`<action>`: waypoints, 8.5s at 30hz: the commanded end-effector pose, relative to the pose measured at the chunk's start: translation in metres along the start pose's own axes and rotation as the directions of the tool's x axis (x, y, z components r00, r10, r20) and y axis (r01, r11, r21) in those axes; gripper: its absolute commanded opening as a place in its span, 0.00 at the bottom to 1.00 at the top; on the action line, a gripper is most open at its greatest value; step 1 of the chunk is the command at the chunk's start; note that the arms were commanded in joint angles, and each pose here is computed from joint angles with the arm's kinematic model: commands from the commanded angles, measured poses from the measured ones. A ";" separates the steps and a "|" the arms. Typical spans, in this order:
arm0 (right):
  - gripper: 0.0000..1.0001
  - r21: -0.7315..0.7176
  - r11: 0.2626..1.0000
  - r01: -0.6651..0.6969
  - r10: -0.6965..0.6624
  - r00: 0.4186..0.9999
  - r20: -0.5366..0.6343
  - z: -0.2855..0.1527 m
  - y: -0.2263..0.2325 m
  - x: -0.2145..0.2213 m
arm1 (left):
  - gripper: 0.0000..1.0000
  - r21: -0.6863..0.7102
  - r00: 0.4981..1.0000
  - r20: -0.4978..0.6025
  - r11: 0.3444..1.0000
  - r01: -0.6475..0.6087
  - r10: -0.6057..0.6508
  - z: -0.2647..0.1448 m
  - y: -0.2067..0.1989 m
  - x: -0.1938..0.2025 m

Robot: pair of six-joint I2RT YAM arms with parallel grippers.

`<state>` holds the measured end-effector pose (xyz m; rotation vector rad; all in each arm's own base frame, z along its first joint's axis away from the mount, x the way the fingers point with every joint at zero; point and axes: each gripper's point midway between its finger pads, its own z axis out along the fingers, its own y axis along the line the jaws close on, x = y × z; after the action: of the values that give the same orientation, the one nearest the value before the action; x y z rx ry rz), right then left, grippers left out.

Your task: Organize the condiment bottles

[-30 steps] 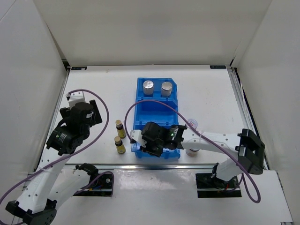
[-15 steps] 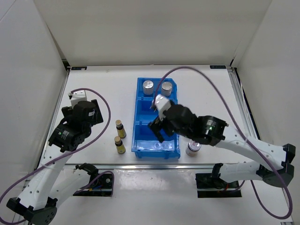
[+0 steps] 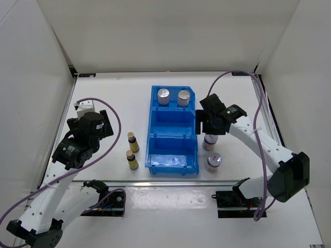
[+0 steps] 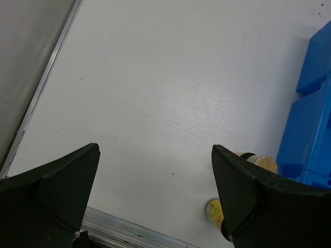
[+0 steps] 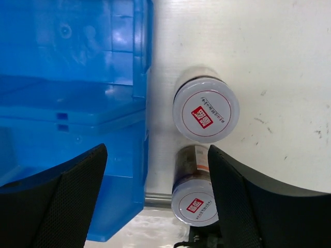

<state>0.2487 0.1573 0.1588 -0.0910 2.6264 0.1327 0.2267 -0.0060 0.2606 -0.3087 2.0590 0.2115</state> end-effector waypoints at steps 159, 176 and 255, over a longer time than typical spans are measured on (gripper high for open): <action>0.00 -0.267 0.962 0.064 -0.059 0.998 0.028 0.019 0.199 -0.109 | 1.00 0.036 1.000 0.004 0.999 0.008 -0.008 0.001 -0.009 -0.003; 0.28 -0.213 0.971 0.105 -0.131 0.985 -0.113 0.105 0.207 -0.074 | 1.00 0.045 1.000 0.000 0.999 0.008 -0.008 0.002 -0.012 -0.003; 1.00 0.204 0.978 0.032 -0.104 0.930 0.351 -0.165 -0.074 0.008 | 0.11 0.595 0.977 -0.127 0.801 -0.065 0.173 -0.057 -0.211 -0.072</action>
<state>0.1747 0.0987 0.2808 -0.2203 2.3011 -0.0448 0.2841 -0.1837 0.3289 0.1436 2.2357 -0.3150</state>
